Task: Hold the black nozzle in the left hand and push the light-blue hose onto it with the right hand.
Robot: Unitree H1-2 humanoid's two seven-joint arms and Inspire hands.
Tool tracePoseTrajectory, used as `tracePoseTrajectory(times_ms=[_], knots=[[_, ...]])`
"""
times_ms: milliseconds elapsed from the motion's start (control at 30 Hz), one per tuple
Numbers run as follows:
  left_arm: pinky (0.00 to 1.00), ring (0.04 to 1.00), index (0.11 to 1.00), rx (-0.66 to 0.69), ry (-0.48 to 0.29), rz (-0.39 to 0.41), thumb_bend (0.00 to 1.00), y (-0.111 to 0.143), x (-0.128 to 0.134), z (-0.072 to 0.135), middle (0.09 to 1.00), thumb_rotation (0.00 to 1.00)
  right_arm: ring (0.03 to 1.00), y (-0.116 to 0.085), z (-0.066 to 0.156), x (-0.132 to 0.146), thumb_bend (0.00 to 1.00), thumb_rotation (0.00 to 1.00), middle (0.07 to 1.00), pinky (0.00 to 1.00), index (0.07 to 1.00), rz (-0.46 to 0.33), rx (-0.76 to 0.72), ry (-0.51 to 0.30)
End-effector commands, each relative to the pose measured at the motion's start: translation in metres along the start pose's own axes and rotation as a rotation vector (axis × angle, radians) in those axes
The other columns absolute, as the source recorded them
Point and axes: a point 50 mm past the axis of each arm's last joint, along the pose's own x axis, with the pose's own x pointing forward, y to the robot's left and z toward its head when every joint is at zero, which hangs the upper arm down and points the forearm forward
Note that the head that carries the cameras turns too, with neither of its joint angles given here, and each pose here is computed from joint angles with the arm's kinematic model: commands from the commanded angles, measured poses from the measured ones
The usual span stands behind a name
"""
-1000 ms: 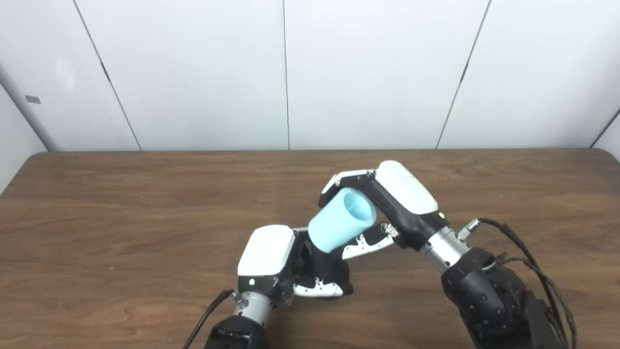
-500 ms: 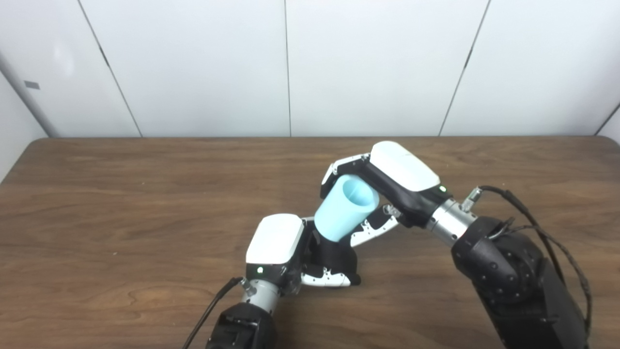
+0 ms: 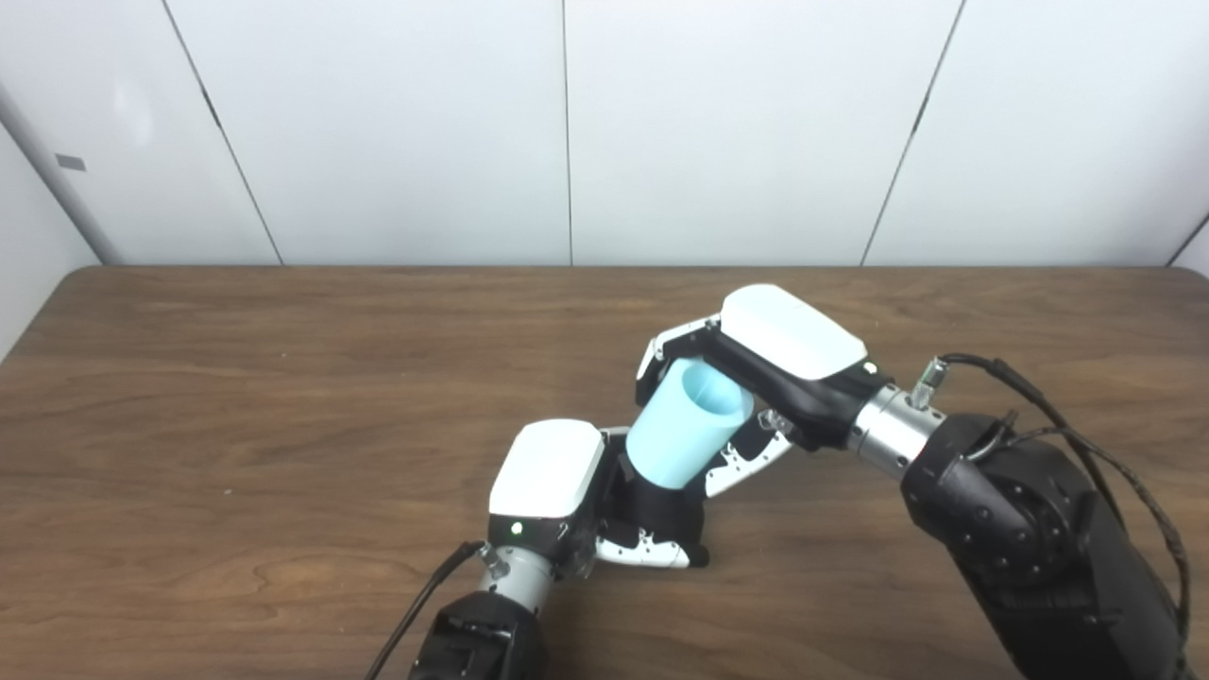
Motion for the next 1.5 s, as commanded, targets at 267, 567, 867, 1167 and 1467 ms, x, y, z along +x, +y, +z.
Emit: tracePoseTrajectory(times_ms=[267, 567, 867, 1167, 1467], knots=[[0.37, 0.421, 0.508, -0.008, -0.016, -0.144, 0.50, -0.021, -0.010, 0.005, 0.451, 0.00, 0.383, -0.005, 0.003, 0.006, 0.49, 0.00, 0.511, 0.32, 0.546, 0.132, -0.090, 0.008], [0.35, 0.413, 0.510, -0.013, -0.018, -0.148, 0.50, -0.020, -0.010, 0.005, 0.445, 0.00, 0.391, -0.008, 0.007, 0.013, 0.49, 0.00, 0.519, 0.29, 0.545, 0.188, -0.148, 0.010], [0.38, 0.427, 0.504, -0.015, -0.019, -0.153, 0.50, -0.020, -0.010, 0.005, 0.462, 0.00, 0.397, -0.014, 0.013, 0.017, 0.49, 0.00, 0.522, 0.26, 0.543, 0.226, -0.199, 0.039], [0.36, 0.424, 0.505, -0.025, -0.019, -0.161, 0.50, -0.018, -0.010, 0.008, 0.454, 0.00, 0.395, -0.010, 0.014, 0.017, 0.49, 0.00, 0.522, 0.26, 0.542, 0.242, -0.242, 0.073], [0.34, 0.418, 0.511, -0.029, -0.016, -0.164, 0.50, -0.019, -0.010, 0.008, 0.440, 0.00, 0.392, -0.002, 0.014, 0.009, 0.48, 0.00, 0.511, 0.26, 0.562, 0.172, -0.246, 0.162]])
